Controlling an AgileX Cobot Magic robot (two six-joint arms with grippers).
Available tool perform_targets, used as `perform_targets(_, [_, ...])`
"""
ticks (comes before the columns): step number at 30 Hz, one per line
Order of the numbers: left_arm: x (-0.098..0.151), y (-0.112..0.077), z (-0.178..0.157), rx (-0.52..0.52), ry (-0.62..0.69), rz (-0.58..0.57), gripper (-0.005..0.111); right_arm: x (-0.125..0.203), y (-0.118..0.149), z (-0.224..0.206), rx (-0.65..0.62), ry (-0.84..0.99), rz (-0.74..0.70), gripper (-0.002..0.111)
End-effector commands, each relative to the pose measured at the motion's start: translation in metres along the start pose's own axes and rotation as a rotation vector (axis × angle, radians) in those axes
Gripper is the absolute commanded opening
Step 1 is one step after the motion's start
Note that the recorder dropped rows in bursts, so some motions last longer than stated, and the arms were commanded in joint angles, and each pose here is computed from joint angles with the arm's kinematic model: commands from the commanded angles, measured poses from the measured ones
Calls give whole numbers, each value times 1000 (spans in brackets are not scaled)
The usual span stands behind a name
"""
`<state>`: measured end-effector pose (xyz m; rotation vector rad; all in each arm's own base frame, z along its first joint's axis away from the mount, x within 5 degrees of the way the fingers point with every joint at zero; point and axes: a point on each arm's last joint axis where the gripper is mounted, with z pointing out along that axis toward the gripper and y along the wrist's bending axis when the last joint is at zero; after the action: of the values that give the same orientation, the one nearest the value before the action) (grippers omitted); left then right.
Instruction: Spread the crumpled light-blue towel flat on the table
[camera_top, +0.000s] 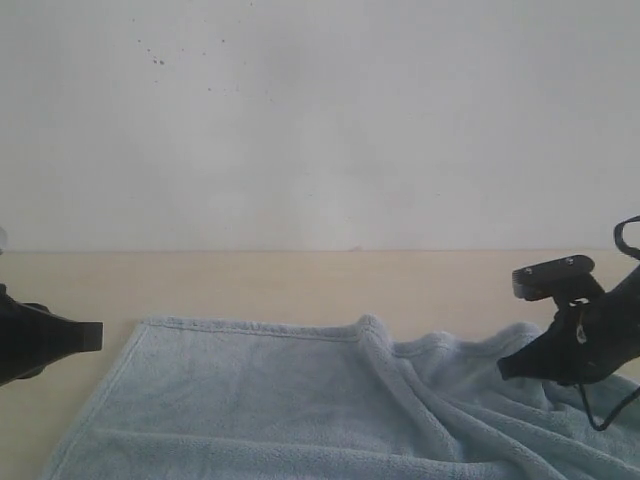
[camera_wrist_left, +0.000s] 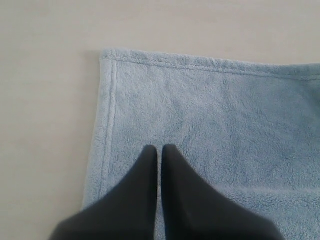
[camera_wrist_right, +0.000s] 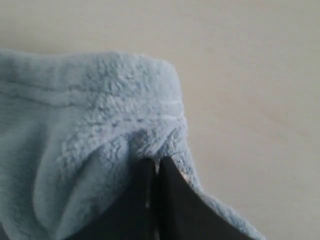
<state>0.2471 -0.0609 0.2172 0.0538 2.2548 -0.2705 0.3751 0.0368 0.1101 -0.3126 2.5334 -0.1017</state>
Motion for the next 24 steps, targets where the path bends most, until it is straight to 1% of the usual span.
perform_targets(1, [-1,0,-1,-9,-15,-6,4,-1,26,-8,-41,-12,-88,0])
perform_targets(4, [1,1,3,-14,-3,-16,4,-3,37,-14,-47,-14,-160,0])
perform_targets(7, [4,1,7,-17,14,-19,4,-7,38,-23,-38,-16,-156,0])
perform_targets(10, [4,1,7,-18,15,-26,4,-15,36,-38,-32,-51,-127,0])
perform_targets(14, [4,1,7,-18,15,-31,4,-23,32,-66,-33,-104,-52,0])
perform_targets(16, [4,1,7,-18,15,-33,4,-15,32,-76,-43,-111,-37,0])
perform_targets(20, [4,1,7,-18,15,-33,4,14,36,-84,-82,-125,-48,0])
perform_targets(22, [5,1,7,-12,23,-37,4,13,34,-84,-95,-172,-44,0])
perform_targets(24, [5,0,6,-1,30,-37,4,8,26,-82,-86,-201,-43,0])
